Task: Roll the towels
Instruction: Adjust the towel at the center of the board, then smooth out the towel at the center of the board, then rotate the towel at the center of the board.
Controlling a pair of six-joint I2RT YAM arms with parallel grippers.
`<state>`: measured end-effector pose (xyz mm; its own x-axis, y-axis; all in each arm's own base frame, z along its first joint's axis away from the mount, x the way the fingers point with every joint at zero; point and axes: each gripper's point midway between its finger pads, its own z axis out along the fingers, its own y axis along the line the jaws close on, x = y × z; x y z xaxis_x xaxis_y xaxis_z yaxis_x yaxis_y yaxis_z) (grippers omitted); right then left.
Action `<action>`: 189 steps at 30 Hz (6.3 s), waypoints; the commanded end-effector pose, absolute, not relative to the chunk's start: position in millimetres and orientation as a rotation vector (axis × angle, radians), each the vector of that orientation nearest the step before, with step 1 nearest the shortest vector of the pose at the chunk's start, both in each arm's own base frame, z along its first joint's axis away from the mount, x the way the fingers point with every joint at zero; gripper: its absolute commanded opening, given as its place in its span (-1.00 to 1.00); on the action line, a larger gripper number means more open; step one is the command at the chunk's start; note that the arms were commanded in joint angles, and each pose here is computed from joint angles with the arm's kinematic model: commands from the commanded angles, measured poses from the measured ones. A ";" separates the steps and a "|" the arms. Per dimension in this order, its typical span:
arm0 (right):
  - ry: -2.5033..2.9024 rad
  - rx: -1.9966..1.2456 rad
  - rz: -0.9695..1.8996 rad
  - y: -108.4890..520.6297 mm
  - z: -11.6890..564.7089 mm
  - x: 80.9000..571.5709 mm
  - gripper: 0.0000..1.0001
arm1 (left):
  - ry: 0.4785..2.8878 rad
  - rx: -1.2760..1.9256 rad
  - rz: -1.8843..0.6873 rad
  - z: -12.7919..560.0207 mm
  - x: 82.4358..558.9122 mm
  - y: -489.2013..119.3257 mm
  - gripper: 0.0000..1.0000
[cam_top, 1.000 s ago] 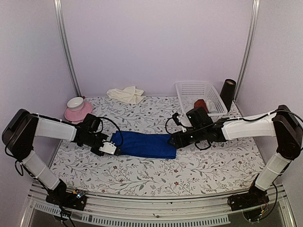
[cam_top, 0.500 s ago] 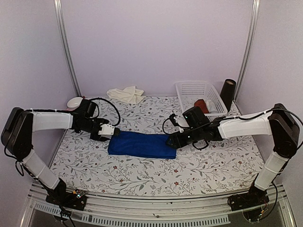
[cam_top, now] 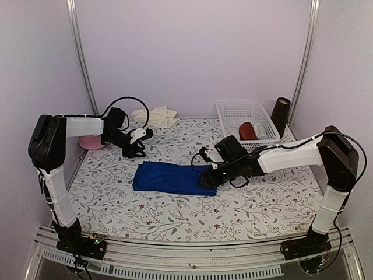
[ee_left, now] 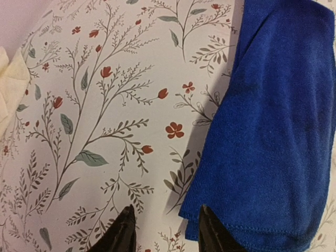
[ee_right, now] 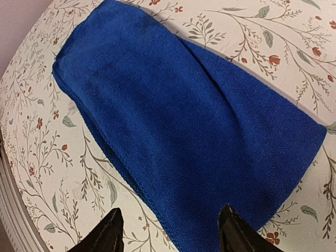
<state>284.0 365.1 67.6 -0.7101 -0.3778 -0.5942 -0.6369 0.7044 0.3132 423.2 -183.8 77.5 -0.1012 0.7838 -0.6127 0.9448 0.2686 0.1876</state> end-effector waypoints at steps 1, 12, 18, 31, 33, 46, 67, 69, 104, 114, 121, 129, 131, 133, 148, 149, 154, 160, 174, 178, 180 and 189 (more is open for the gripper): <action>2.431 -0.829 0.696 375.7 60.8 277.3 0.20 | 2.152 1.427 -0.551 53.7 417.0 -187.8 -0.23; 2.482 -0.853 0.654 371.3 43.2 268.1 0.18 | 2.300 1.382 -0.566 24.1 415.6 -181.8 -0.86; 2.521 -0.849 0.588 361.9 30.4 267.5 0.17 | 2.318 1.417 -0.657 22.7 403.0 -185.8 -1.00; 2.526 -0.849 0.557 358.2 29.7 268.6 0.18 | 2.356 1.348 -0.667 21.6 414.6 -187.0 -1.00; 2.527 -0.848 0.555 357.8 29.3 268.7 0.18 | 2.357 1.358 -0.657 21.0 413.5 -186.2 -1.00; 2.568 -0.848 0.478 346.5 24.4 267.4 0.18 | 2.323 1.254 -0.080 24.0 450.3 -149.5 -1.00; 2.361 -0.764 0.521 353.8 118.6 318.9 0.09 | 2.023 1.213 -0.059 136.9 436.0 -167.6 0.21; 2.363 -0.742 0.498 356.2 115.8 328.7 -0.03 | 1.971 1.316 -0.110 130.1 412.3 -179.2 0.06; 2.563 -0.621 0.286 331.7 14.2 373.8 -0.68 | 2.197 1.931 -0.178 -9.7 274.8 -165.9 -0.76; 2.620 -0.696 0.370 335.6 11.4 352.1 -0.64 | 2.200 1.853 -0.022 -12.0 308.8 -164.7 -0.19; 2.666 -0.755 0.381 334.1 3.6 319.8 -0.64 | 2.183 1.823 0.078 -20.8 333.3 -165.0 -0.07; 2.693 -0.877 0.483 361.9 7.6 260.8 -0.55 | 2.138 1.753 0.250 -15.3 363.8 -159.8 0.00; 2.698 -0.900 0.501 369.5 8.8 244.9 -0.55 | 2.133 1.693 0.324 -11.3 378.9 -157.5 0.04; 2.708 -0.910 0.501 373.9 9.0 230.0 -0.54 | 2.126 1.655 0.395 -7.8 391.5 -154.6 0.04; 2.704 -0.779 0.591 401.4 37.4 170.6 -0.40 | 2.092 1.554 0.691 -6.9 424.5 -130.9 0.14; 2.684 -0.771 0.595 403.5 43.7 173.8 -0.39 | 2.088 1.559 0.681 -6.7 424.6 -132.4 0.16; 2.518 -0.742 0.515 411.1 86.5 209.6 -0.11 | 1.992 1.542 0.561 36.7 426.3 -149.6 0.58; 2.412 -0.680 0.496 411.1 119.6 268.1 -0.06 | 1.935 1.473 0.623 80.0 433.8 -139.4 0.78; 2.423 -0.684 0.421 394.5 88.0 311.8 -0.60 | 2.333 1.275 0.296 45.8 419.5 -149.6 -1.00; 2.489 -0.719 0.397 387.7 57.8 301.8 -0.60 | 2.391 1.289 0.304 31.0 408.4 -139.2 -1.00; 2.512 -0.731 0.384 384.4 46.6 298.1 -0.60 | 2.416 1.291 0.288 28.2 403.5 -135.0 -1.00; 2.570 -0.795 0.409 387.7 17.4 281.3 -0.60 | 2.491 1.344 0.302 4.3 389.8 -122.3 -1.00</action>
<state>292.5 380.9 32.3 -0.7524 -0.4358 -0.4940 -0.5603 0.8177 0.1320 400.0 -130.0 25.8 -0.4944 0.8417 -0.2169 0.7639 0.5398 0.3537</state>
